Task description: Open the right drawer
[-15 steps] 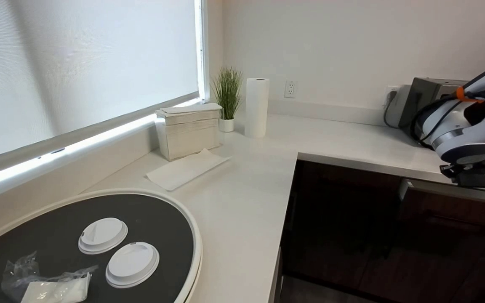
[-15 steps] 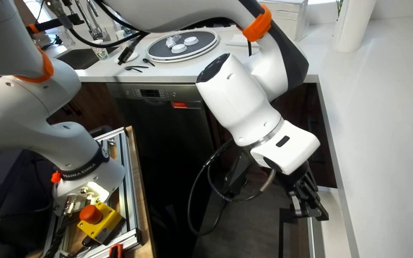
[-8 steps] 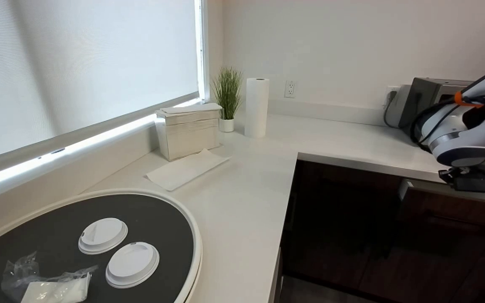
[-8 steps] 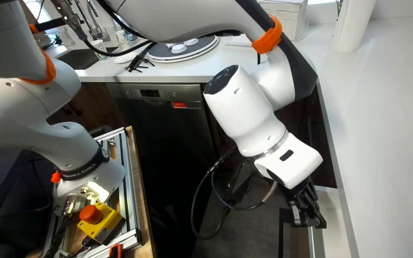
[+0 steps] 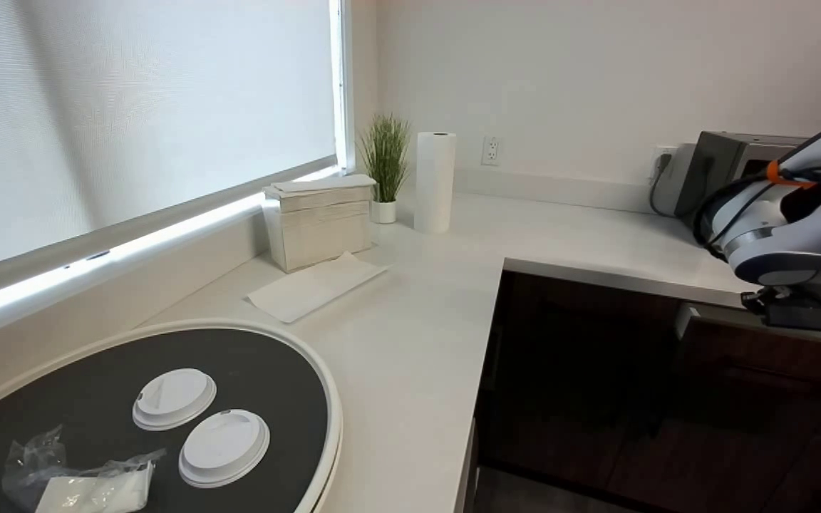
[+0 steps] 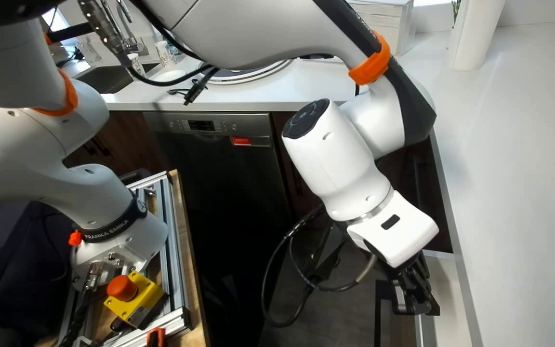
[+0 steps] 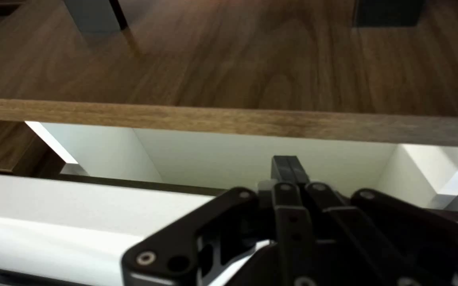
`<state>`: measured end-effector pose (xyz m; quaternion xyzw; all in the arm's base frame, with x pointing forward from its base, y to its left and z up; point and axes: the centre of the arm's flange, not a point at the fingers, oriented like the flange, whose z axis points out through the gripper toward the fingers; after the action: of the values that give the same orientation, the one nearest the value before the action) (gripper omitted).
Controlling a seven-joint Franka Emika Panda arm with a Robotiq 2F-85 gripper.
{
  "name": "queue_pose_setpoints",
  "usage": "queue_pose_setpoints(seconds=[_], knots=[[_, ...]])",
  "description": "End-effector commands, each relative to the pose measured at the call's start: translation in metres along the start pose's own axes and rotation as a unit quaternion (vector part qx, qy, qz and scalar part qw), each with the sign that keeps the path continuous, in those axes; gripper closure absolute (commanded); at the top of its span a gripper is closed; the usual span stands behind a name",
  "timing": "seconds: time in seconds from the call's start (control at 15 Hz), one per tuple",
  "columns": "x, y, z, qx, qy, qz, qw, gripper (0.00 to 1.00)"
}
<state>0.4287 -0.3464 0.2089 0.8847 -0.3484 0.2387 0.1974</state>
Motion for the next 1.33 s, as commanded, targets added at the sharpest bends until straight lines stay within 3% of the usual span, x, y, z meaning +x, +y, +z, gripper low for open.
queue_pose_setpoints(seconds=[0.0,0.47,1.0,1.27], knots=[[0.01,-0.001,0.006,0.001,-0.027,0.011,0.9996,1.0],[0.001,0.0,-0.002,0.0,-0.059,0.017,0.9981,1.0],[-0.043,-0.001,-0.039,-0.036,-0.156,0.011,0.987,1.0],[-0.061,-0.001,-0.053,-0.034,-0.194,0.009,0.9804,1.0]])
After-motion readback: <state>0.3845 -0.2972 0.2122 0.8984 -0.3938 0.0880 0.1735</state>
